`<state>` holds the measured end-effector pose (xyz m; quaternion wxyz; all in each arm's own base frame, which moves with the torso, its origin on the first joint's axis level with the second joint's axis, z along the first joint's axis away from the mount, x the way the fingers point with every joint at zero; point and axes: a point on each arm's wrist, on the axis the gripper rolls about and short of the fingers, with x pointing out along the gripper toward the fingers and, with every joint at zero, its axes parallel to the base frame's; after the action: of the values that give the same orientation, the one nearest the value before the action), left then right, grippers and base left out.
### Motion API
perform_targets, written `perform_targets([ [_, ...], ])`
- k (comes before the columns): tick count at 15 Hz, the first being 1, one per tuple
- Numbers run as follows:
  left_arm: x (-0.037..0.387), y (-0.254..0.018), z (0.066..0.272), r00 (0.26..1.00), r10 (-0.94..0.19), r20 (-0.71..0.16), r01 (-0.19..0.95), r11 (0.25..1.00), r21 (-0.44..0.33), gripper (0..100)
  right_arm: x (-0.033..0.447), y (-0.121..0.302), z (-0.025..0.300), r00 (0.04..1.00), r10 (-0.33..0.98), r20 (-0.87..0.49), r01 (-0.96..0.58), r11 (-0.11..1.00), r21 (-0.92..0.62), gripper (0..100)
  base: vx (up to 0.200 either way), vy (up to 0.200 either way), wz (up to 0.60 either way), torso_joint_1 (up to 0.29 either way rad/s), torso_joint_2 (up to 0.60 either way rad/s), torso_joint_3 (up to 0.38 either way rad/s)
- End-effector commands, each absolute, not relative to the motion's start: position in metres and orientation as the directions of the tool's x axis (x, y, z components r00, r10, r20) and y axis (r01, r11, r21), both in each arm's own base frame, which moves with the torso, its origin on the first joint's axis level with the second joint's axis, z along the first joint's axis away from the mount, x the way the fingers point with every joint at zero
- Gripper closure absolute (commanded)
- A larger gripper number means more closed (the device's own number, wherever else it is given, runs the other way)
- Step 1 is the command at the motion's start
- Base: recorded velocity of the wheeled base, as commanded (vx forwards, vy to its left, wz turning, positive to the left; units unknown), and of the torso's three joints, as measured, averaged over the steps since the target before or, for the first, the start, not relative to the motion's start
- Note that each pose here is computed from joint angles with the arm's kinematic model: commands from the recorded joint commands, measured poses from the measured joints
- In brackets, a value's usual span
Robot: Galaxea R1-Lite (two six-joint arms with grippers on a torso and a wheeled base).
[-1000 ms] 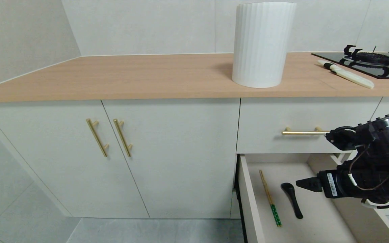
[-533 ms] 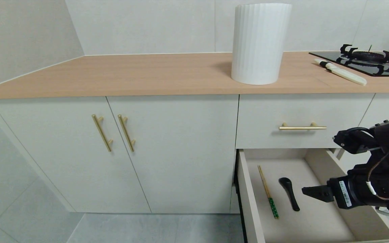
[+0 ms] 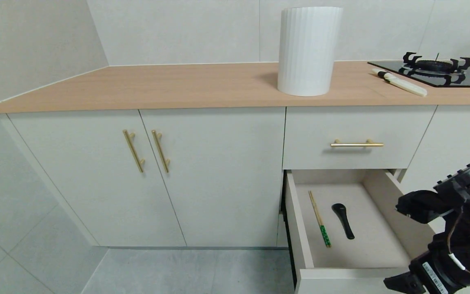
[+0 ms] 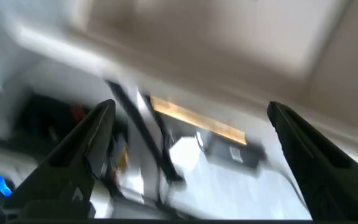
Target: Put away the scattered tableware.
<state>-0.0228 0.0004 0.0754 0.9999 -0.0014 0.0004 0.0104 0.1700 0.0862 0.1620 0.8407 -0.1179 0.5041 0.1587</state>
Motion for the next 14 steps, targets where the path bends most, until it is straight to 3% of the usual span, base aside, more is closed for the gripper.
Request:
perform_targets([
  [1, -0.023, 0.000, 0.075, 1.000, 0.021, 0.000, -0.021, 1.000, -0.003, 0, 0.177, 0.096, 0.144, 0.319, 0.096, -0.943, -0.418, 0.907, -0.050, 0, 0.000, 0.000, 0.00, 0.000, 0.00, 0.000],
  [3, -0.023, 0.000, 0.075, 1.000, 0.021, 0.000, -0.021, 1.000, -0.002, 0, 0.181, 0.104, 0.129, 0.227, 0.051, -0.973, -0.443, 0.895, -0.057, 0, 0.000, 0.000, 0.00, 0.000, 0.00, 0.000],
  [7, -0.023, 0.000, 0.075, 1.000, 0.021, 0.000, -0.021, 1.000, -0.002, 0, 0.200, 0.113, 0.106, 0.139, -0.012, -0.990, -0.407, 0.911, -0.068, 0, 0.000, 0.000, 0.00, 0.000, 0.00, 0.000],
  [14, -0.023, 0.000, 0.075, 1.000, 0.021, -0.002, -0.021, 1.000, -0.003, 0, 0.231, 0.103, 0.107, 0.138, -0.060, -0.989, -0.200, 0.976, -0.087, 0, 0.000, 0.000, 0.00, 0.000, 0.00, 0.000],
])
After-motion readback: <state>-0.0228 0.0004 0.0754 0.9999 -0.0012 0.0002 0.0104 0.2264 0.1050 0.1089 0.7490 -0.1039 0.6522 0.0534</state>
